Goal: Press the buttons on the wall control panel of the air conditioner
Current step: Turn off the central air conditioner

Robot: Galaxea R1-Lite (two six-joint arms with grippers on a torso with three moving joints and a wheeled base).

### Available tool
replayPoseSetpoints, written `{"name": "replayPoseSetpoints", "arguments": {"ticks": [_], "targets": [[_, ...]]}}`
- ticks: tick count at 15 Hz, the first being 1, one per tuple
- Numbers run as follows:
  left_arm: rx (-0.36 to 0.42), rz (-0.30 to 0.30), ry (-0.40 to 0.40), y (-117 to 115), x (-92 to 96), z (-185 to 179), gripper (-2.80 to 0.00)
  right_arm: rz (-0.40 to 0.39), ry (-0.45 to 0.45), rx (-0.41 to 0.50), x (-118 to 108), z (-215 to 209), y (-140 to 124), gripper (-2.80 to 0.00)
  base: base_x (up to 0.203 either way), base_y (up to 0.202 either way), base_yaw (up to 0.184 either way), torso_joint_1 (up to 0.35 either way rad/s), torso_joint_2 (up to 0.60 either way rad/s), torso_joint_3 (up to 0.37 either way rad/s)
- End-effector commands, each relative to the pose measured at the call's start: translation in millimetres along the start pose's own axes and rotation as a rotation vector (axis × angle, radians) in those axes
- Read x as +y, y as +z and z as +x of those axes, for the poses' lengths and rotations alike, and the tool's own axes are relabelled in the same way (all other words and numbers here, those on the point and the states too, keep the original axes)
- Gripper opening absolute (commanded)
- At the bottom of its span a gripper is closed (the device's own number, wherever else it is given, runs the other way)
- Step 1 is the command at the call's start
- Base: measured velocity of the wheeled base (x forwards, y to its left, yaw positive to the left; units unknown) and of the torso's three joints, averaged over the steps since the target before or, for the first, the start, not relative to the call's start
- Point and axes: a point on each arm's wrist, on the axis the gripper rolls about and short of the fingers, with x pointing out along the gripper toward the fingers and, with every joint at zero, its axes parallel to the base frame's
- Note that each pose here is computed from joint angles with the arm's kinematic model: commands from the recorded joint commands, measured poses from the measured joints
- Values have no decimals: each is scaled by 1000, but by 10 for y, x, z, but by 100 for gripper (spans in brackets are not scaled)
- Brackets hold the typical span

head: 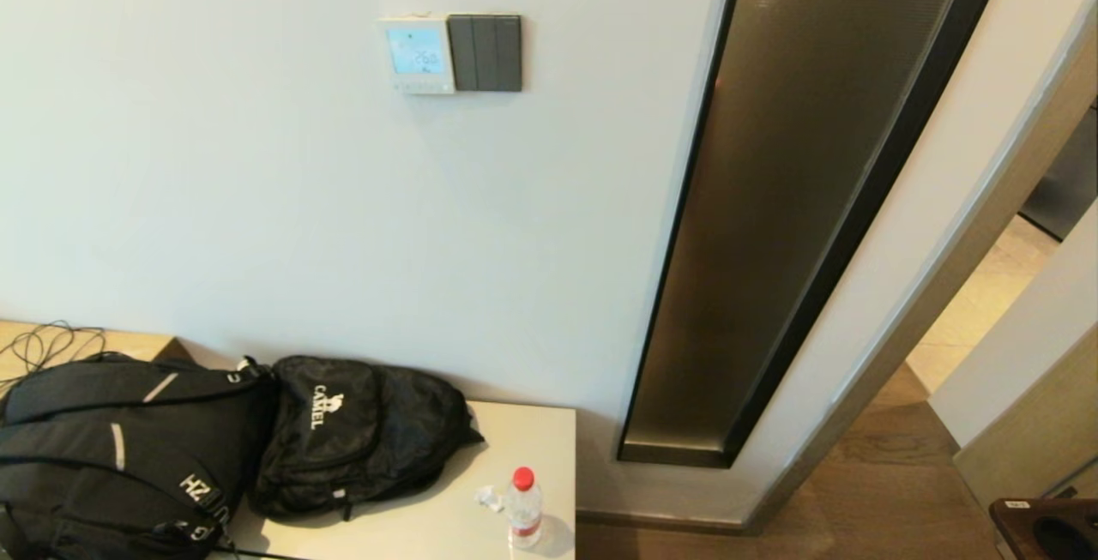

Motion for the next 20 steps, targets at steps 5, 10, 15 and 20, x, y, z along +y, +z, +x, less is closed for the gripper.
{"name": "replayPoseSetpoints", "arguments": {"ticks": [5,10,15,20], "targets": [[2,-6,1,0,0,1,-280,5,0,-1,0,1,-6,-280,0,0,0,0,0,0],[2,-5,1,0,0,1,-280,10,-8,-1,-2,1,-6,-280,0,0,0,0,0,0],[2,-4,0,0,1,1,-280,10,-8,-1,-2,1,-6,-280,0,0,0,0,0,0],[2,-4,1,0,1,1,-280,10,-8,-1,-2,1,-6,-280,0,0,0,0,0,0]]}}
